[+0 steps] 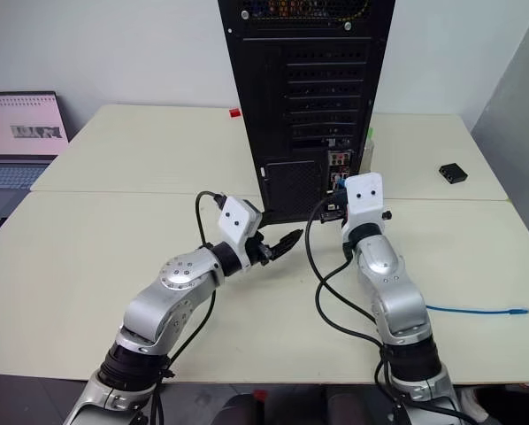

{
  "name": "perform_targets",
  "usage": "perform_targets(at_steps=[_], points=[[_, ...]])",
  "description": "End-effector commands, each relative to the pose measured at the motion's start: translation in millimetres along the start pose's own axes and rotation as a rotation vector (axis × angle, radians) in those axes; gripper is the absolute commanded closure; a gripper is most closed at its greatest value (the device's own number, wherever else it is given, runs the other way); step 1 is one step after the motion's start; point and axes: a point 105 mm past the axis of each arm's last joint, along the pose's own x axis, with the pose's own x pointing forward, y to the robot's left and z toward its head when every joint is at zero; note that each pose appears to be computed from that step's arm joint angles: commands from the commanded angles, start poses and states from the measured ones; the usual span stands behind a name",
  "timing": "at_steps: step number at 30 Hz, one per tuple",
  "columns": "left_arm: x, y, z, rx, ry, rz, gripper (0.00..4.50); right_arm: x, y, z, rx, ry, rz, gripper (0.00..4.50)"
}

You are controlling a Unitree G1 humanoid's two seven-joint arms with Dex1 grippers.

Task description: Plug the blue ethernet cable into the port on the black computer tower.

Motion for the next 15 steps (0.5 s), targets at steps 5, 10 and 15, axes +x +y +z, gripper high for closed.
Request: perform_targets(at_steps=[5,10,15], points=[[0.1,3.6,19.8,0.051,-0.058,0.012,1.09,6.7,0.0,13.8,-0.001,-0.059,-0.018,4.50],[0.1,3.4,20.2,0.062,-0.059,0.011,1.09,7.3,-1.2,11.8,0.016,-0.055,-0.030,4.50],[-0.1,-0.1,21.2,0.051,-0.070,-0.011,1.09,8.1,-2.7,15.1,0.062,-0.062,-0.045,4.50]])
